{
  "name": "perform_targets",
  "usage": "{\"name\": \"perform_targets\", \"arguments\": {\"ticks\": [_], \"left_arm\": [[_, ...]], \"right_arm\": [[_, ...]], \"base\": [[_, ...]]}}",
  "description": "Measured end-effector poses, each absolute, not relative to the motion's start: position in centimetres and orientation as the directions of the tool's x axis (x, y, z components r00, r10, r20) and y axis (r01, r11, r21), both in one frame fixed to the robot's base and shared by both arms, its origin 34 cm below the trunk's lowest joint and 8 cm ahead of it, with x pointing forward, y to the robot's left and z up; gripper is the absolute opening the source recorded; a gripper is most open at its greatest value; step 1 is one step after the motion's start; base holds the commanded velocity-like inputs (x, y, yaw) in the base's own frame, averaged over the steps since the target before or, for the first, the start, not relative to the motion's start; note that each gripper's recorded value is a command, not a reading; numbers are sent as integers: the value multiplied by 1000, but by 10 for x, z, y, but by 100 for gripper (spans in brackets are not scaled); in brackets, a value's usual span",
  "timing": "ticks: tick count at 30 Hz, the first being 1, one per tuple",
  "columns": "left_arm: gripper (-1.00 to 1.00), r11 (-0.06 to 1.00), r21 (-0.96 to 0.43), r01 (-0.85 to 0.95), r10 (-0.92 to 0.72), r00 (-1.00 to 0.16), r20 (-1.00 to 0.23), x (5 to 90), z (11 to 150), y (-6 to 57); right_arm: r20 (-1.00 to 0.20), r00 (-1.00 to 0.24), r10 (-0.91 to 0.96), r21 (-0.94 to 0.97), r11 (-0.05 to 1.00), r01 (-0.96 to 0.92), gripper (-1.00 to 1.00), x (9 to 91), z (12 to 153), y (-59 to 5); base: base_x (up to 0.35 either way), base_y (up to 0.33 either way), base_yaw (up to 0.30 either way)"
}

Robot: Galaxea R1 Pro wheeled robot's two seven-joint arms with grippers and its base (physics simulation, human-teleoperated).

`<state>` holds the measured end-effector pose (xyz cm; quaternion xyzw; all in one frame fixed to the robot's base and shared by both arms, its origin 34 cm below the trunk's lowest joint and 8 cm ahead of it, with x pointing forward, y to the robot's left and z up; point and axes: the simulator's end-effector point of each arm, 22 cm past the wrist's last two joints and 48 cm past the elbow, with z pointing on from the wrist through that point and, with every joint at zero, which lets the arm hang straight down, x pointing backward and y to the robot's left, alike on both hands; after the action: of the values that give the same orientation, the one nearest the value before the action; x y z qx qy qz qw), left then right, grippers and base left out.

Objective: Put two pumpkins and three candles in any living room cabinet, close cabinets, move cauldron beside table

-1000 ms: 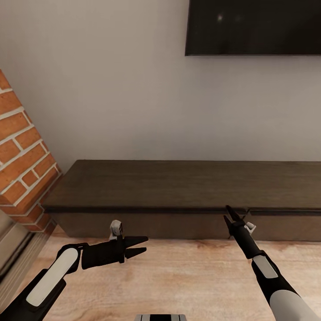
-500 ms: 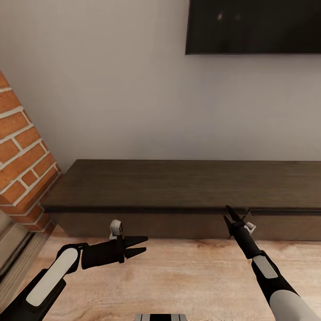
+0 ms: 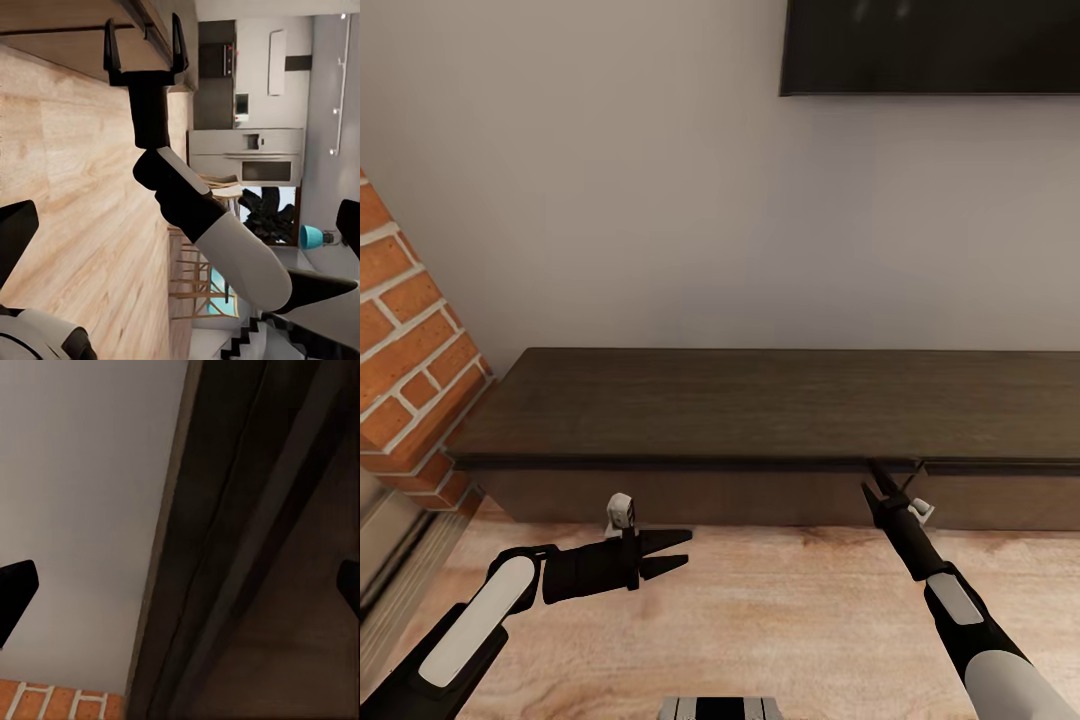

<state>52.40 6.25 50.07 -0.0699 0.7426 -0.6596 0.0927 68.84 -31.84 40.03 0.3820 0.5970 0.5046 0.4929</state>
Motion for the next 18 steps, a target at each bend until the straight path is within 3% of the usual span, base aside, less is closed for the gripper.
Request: {"name": "perform_targets", "arguments": {"ticks": [18], "left_arm": [[100, 120, -992, -26, -226, -974, -2, 524, 480, 63]], "right_arm": [[-192, -232, 954, 980, 198, 3, 100, 683, 372, -317]], "base": [[0, 0, 0]]}}
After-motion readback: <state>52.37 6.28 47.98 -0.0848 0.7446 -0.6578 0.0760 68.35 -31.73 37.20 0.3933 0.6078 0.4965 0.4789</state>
